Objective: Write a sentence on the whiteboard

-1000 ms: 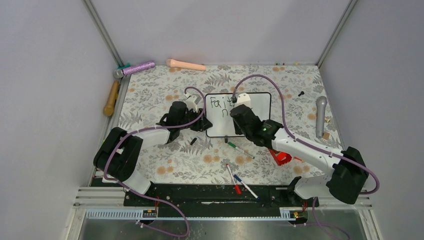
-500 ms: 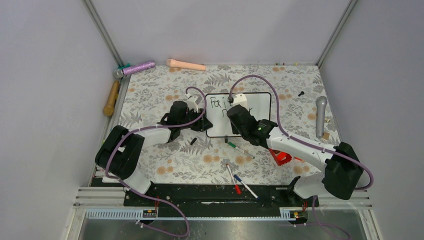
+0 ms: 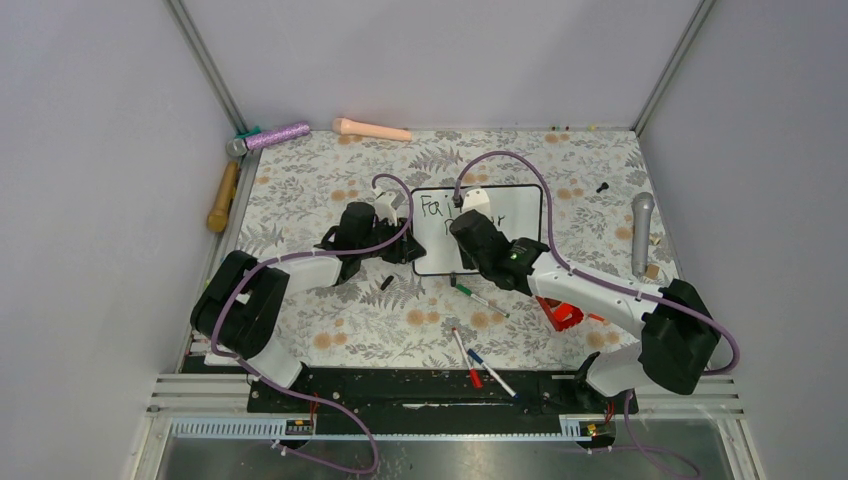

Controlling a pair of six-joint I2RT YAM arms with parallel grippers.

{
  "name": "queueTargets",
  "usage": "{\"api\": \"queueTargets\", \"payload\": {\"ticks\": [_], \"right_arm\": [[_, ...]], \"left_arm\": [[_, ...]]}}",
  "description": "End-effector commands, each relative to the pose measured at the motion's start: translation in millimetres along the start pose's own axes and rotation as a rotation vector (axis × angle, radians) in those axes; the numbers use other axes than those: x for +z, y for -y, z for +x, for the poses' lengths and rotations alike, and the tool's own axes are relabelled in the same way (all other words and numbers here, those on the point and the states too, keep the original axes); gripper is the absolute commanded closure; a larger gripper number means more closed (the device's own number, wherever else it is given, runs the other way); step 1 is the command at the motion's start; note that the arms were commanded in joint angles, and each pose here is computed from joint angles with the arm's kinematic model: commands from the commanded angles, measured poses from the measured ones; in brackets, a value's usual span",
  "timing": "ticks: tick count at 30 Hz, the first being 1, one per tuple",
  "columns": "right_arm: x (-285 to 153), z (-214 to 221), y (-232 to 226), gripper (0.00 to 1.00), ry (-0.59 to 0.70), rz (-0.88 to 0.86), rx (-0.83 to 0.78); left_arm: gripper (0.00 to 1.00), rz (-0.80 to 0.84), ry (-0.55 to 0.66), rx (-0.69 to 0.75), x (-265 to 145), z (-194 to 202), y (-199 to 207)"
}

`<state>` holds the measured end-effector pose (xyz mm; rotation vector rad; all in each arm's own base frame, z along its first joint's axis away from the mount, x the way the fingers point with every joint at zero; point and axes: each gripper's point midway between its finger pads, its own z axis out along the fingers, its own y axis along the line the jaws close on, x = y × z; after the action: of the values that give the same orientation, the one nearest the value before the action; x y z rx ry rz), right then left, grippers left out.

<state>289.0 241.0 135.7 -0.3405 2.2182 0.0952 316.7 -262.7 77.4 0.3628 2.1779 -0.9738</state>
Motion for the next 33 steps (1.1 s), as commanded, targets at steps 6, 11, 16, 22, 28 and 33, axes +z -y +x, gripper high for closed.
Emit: {"api": "queueTargets", "payload": {"ticks": [6, 11, 16, 22, 28, 33], "right_arm": [[-7, -12, -3, 1.00, 0.031, 0.008, 0.021], [-4, -11, -1, 1.00, 0.019, 0.027, 0.009], [-2, -13, 3, 1.00, 0.019, 0.057, -0.005], [2, -13, 3, 1.00, 0.011, 0.079, -0.018], [6, -12, 2, 1.00, 0.006, 0.087, -0.025], [6, -10, -2, 1.00, -0.005, 0.057, -0.029]], "left_arm": [[0.66, 0.062, 0.038, 0.028, 3, -21, 16], [0.66, 0.060, 0.038, 0.028, 3, -21, 15], [0.66, 0.063, 0.039, 0.030, 2, -21, 16], [0.66, 0.061, 0.040, 0.030, 2, -21, 16], [0.66, 0.063, 0.038, 0.031, 2, -21, 16], [0.66, 0.060, 0.040, 0.032, 2, -21, 15]]}}
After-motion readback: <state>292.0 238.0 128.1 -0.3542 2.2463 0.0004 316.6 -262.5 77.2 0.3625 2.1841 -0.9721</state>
